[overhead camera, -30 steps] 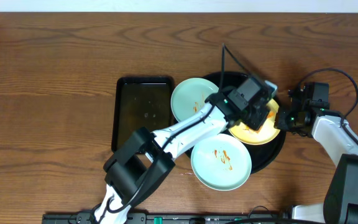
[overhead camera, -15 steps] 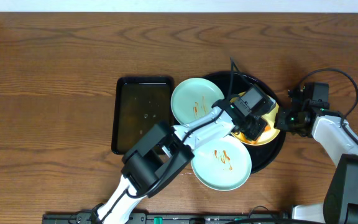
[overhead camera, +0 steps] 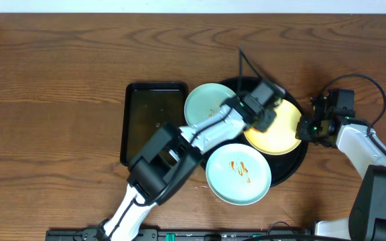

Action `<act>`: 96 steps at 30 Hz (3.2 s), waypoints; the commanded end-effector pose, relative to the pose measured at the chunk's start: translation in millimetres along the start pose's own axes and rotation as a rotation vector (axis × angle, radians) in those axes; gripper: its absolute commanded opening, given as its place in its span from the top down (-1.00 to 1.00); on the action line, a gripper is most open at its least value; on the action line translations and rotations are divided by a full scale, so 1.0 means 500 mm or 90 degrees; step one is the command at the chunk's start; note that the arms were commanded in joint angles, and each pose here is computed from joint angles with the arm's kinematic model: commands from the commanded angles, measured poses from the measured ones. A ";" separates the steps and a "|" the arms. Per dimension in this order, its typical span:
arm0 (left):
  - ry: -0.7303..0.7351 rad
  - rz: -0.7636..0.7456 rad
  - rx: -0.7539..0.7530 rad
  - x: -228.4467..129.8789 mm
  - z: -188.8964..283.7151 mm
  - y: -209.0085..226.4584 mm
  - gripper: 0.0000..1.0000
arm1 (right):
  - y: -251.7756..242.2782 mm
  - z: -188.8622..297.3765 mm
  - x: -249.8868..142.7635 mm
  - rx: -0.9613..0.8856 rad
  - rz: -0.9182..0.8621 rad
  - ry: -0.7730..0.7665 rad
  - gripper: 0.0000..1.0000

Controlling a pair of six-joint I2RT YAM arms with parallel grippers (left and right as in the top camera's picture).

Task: Clean dirty plates on tray and stack at the side
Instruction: 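Scrub the yellow plate with the sponge while right gripper holds it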

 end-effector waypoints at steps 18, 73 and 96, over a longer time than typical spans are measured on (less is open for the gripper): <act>-0.093 0.020 -0.090 0.101 0.083 -0.021 0.85 | 0.007 -0.001 -0.002 0.002 0.008 0.007 0.98; 0.036 0.017 -0.104 0.003 -0.017 0.032 0.85 | 0.005 -0.001 -0.010 -0.004 0.005 0.025 0.98; 0.054 0.093 -0.103 0.028 0.118 0.017 0.85 | 0.002 -0.001 -0.010 -0.016 0.005 0.022 0.98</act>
Point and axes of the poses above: each gripper's point midway between its finger pads, its own z axis back along the fingers, its own y axis along the line the jaws close on, x = y × z, the point moved 10 cm from there along z, back along the fingers, and after that the axes turned 14 degrees about -z, right-handed, at the moved point
